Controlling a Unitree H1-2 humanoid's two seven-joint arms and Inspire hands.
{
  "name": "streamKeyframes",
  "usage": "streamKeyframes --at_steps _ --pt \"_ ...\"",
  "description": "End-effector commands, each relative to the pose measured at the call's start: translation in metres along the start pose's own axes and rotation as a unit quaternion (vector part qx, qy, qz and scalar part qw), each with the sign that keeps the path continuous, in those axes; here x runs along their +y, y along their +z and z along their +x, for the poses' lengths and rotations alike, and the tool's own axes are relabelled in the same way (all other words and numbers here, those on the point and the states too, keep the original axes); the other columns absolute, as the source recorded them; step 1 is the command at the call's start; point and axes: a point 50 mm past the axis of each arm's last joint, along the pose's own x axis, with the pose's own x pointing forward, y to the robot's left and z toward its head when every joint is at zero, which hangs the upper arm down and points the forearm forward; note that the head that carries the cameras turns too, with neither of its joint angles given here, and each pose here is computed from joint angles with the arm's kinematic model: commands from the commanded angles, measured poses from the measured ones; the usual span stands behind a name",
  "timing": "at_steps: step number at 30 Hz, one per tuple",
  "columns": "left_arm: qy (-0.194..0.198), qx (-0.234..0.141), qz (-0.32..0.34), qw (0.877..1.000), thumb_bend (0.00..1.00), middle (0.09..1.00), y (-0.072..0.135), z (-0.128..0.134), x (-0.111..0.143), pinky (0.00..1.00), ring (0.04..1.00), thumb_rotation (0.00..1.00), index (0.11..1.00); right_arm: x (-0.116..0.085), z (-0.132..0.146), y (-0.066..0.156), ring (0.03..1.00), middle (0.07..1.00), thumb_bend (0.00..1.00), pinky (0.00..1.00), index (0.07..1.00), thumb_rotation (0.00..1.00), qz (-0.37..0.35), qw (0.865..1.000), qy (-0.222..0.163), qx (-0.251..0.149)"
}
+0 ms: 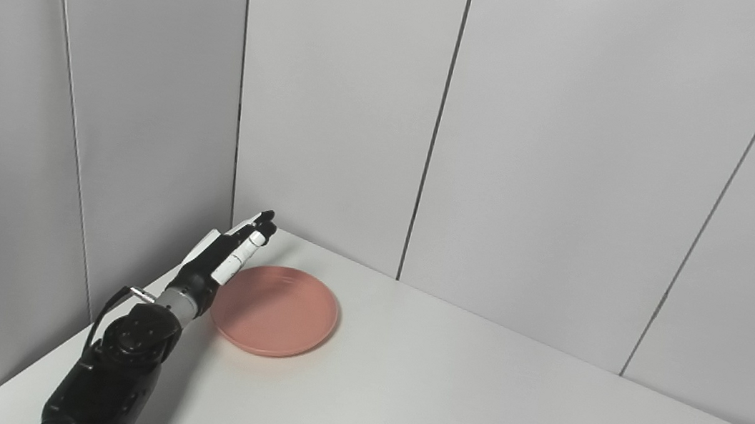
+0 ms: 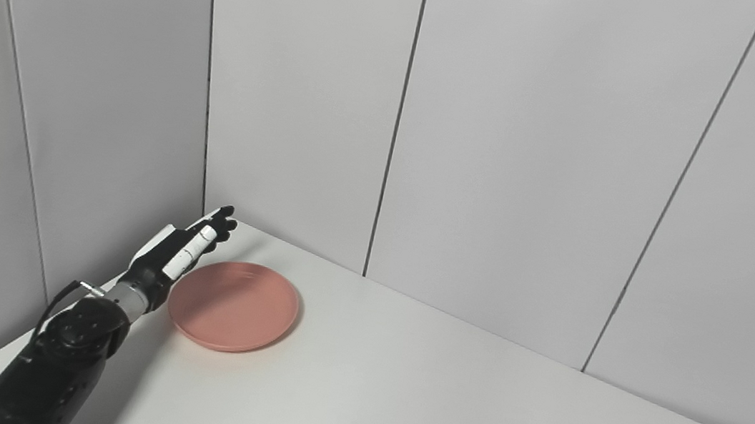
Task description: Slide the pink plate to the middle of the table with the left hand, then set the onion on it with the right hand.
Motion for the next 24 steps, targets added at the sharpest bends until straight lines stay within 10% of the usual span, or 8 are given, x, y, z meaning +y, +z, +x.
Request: streamKeyframes --at_steps 1,24 --pt "0.025 -0.065 0.014 0.997 0.81 0.935 0.034 0.018 0.028 0.99 0.93 1.0 0.924 0.001 0.008 0.016 1.0 1.0 0.37 1.0 1.0 1.0 -0.004 0.999 0.004 -0.035" --pt "0.055 -0.031 -0.049 0.997 0.82 0.93 0.01 0.046 0.045 1.0 0.944 1.0 0.907 0.004 0.003 0.02 1.0 1.0 0.34 1.0 1.0 1.0 -0.01 0.999 0.012 -0.033"
